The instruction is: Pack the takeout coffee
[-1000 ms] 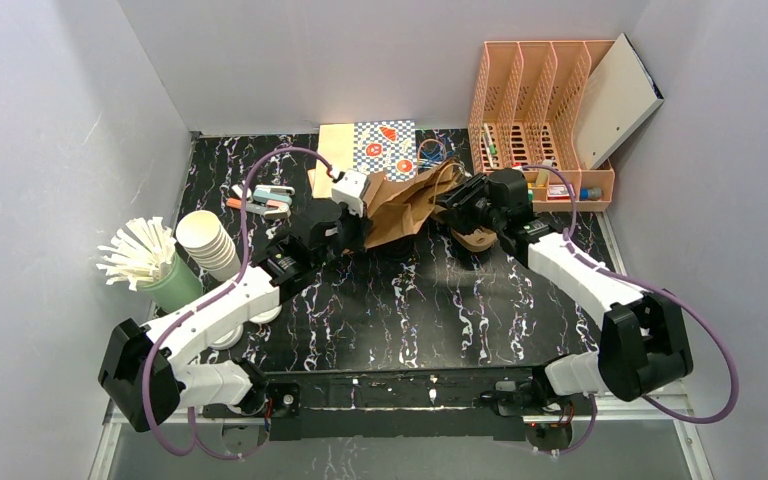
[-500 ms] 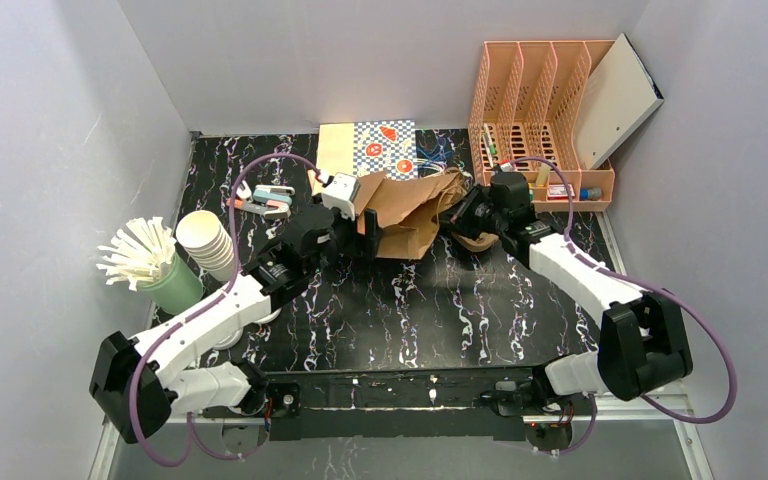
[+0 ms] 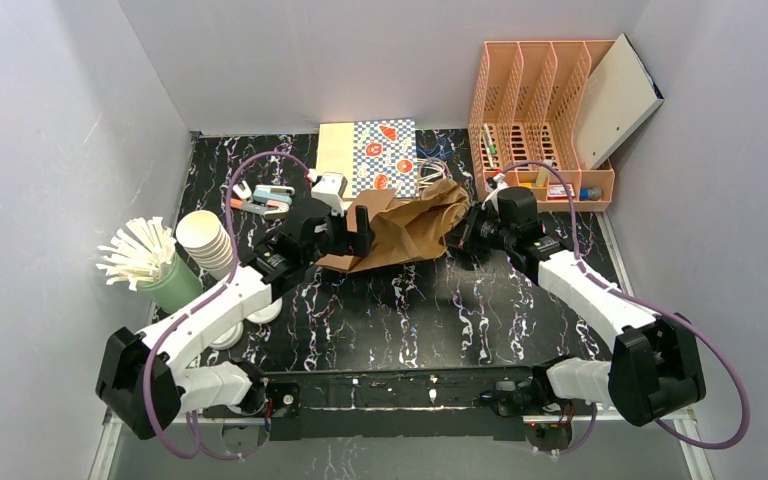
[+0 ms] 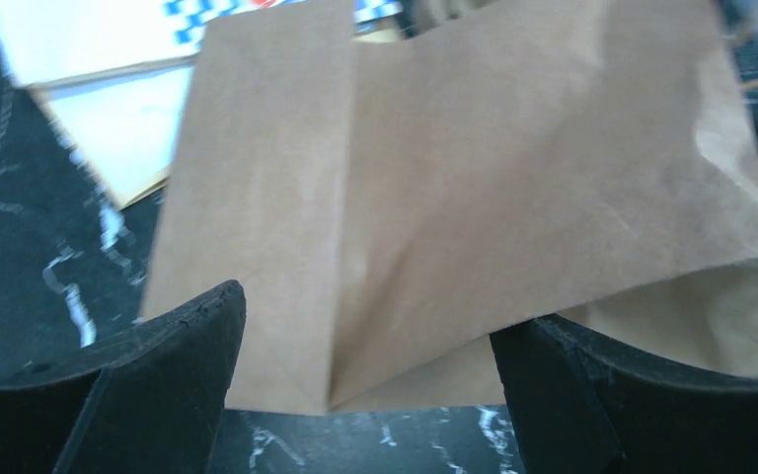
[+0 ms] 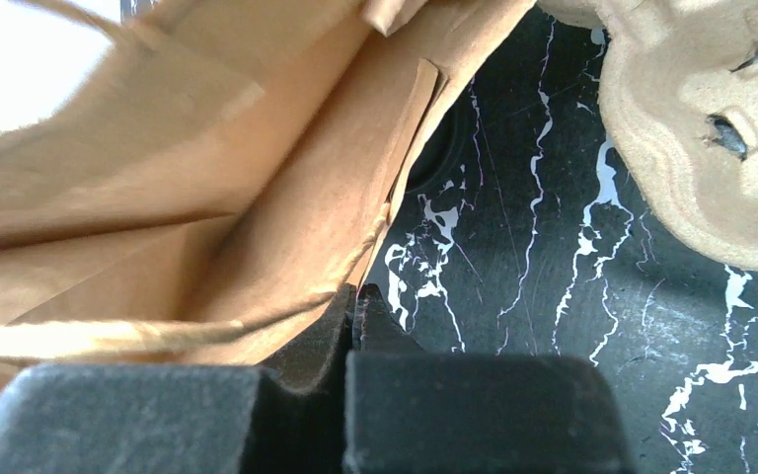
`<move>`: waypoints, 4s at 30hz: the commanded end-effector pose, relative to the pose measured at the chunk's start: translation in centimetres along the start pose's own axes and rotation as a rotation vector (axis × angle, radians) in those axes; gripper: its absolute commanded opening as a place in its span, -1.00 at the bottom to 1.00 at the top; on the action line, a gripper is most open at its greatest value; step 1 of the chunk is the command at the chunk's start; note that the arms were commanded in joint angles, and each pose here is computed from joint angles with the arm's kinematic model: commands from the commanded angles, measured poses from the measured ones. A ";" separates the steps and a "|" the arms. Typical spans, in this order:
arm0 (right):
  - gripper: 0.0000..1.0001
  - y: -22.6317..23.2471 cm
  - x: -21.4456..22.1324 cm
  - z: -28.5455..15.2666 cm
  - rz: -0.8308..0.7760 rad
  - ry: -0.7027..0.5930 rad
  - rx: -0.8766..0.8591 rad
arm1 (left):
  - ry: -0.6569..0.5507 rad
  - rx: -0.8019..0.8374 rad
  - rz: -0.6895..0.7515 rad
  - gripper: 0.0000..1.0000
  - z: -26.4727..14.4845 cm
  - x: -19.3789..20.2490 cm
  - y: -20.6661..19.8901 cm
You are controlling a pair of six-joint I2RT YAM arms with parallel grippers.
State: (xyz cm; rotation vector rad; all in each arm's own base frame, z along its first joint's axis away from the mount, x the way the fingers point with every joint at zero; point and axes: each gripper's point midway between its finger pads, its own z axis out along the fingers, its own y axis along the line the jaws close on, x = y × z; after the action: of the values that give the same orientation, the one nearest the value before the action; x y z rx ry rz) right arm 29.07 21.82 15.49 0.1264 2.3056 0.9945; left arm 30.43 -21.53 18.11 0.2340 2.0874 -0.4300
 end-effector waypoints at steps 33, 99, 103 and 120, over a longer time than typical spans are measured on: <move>-0.97 4.0 -2.6 -1.0 -0.171 -0.012 -0.114 | 0.310 -0.183 -0.016 0.91 5.9 3.7 3.0; -0.97 7.0 -4.9 -7.6 -0.176 -0.008 -0.017 | 0.129 0.039 -0.579 -1.00 -1.4 10.2 8.7; -0.97 6.4 -5.5 -7.7 -0.171 -0.036 0.028 | 0.128 -0.011 -0.602 -1.00 -1.9 10.8 9.4; -0.97 7.6 -5.6 -10.0 -0.263 -0.095 -0.026 | 0.070 0.102 -0.688 -0.96 -1.6 10.0 7.8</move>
State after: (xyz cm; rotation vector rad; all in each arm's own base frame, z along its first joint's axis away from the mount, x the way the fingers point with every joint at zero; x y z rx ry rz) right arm 26.90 17.39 28.19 0.0071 2.1685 0.7741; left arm 26.09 -13.17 7.35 -0.4887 2.2128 -0.8957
